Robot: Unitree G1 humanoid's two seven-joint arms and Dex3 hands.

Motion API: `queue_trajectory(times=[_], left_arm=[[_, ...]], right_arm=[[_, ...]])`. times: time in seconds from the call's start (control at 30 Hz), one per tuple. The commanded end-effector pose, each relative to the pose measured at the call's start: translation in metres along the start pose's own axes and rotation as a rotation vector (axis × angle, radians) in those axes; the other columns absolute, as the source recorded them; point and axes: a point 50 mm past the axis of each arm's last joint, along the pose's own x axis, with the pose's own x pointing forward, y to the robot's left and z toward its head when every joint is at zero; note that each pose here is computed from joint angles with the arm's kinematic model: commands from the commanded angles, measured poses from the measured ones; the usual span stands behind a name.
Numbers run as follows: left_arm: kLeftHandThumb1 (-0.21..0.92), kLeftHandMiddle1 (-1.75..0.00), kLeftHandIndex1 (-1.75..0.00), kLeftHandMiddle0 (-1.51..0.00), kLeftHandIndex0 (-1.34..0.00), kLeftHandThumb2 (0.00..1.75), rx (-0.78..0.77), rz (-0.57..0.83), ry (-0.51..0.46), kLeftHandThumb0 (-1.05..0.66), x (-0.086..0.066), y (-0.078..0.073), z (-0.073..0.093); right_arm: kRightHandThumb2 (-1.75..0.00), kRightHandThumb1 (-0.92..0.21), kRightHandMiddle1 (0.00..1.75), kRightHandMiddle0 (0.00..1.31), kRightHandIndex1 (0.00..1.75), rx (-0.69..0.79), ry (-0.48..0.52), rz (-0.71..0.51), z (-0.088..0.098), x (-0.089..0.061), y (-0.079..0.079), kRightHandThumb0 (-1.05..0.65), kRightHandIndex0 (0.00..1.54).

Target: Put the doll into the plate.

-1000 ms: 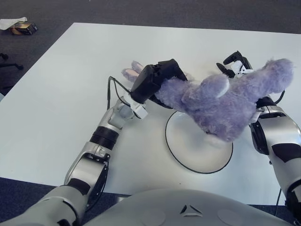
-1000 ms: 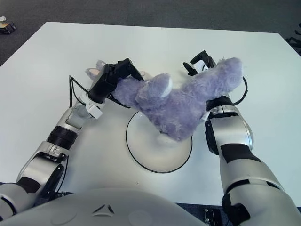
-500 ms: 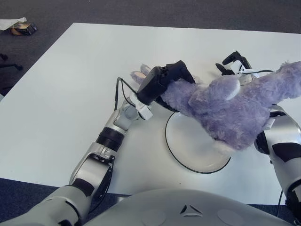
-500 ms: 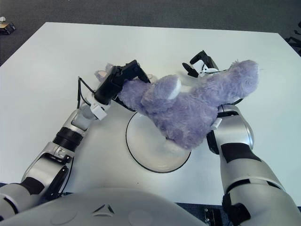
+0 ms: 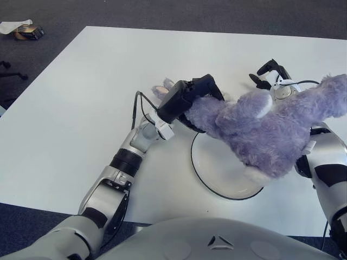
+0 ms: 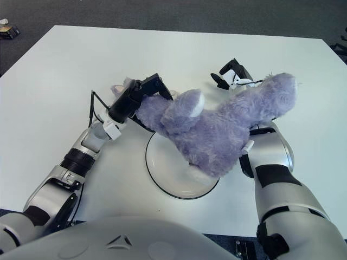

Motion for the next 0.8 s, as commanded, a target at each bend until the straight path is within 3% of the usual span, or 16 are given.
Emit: queue_trajectory(times=[0.0,0.07,0.17,0.23,0.33,0.43,0.53,0.77], left_arm=[[0.81,-1.75,-1.75,-1.16,-0.67,0.93,-0.020,-0.004,-0.005,-0.84,-0.0016,-0.0024,0.0036],[0.87,-1.75,-1.75,-1.16,-0.62,0.90,-0.025,-0.005,-0.002,-0.88,-0.0023,-0.0031,0.0042],[0.90,-1.75,-1.74,-1.16,-0.42,0.88,-0.026,-0.017,0.006,-0.92,-0.0038,-0.0032,0.0054],[0.91,-1.75,-1.56,-1.14,-0.17,0.87,-0.009,-0.037,0.009,-0.93,-0.0045,-0.0029,0.0062],[0.92,-1.75,-1.15,-1.09,-0.06,0.89,0.033,-0.062,0.004,-0.95,-0.0049,-0.0025,0.0069],[0.92,-1.75,-0.87,-1.07,-0.02,0.93,0.070,-0.085,-0.010,-0.97,-0.0049,-0.0021,0.0074],[0.92,-1.75,-0.71,-1.06,-0.01,0.97,0.095,-0.098,-0.021,-0.99,-0.0054,-0.0022,0.0077],[0.92,-1.75,-0.58,-1.05,0.00,1.00,0.115,-0.118,-0.042,-1.02,-0.0070,-0.0026,0.0075]], right_arm=[[-0.57,-0.92,1.75,0.09,1.75,-0.027,0.062,0.041,-0.0155,-0.0039,0.0090,-0.01,0.11],[-0.57,-0.92,1.75,0.09,1.75,-0.029,0.061,0.040,-0.0155,-0.0039,0.0088,-0.01,0.11],[-0.57,-0.92,1.75,0.09,1.75,-0.030,0.062,0.041,-0.0155,-0.0038,0.0087,-0.01,0.11],[-0.57,-0.92,1.75,0.09,1.75,-0.029,0.065,0.043,-0.0157,-0.0038,0.0086,-0.01,0.11],[-0.57,-0.92,1.75,0.09,1.75,-0.026,0.069,0.044,-0.0160,-0.0038,0.0085,-0.01,0.11],[-0.57,-0.92,1.75,0.09,1.75,-0.023,0.072,0.046,-0.0164,-0.0038,0.0084,-0.01,0.11],[-0.57,-0.92,1.75,0.09,1.75,-0.020,0.075,0.047,-0.0168,-0.0038,0.0083,-0.01,0.11],[-0.57,-0.92,1.75,0.09,1.75,-0.020,0.077,0.047,-0.0176,-0.0039,0.0079,-0.01,0.11]])
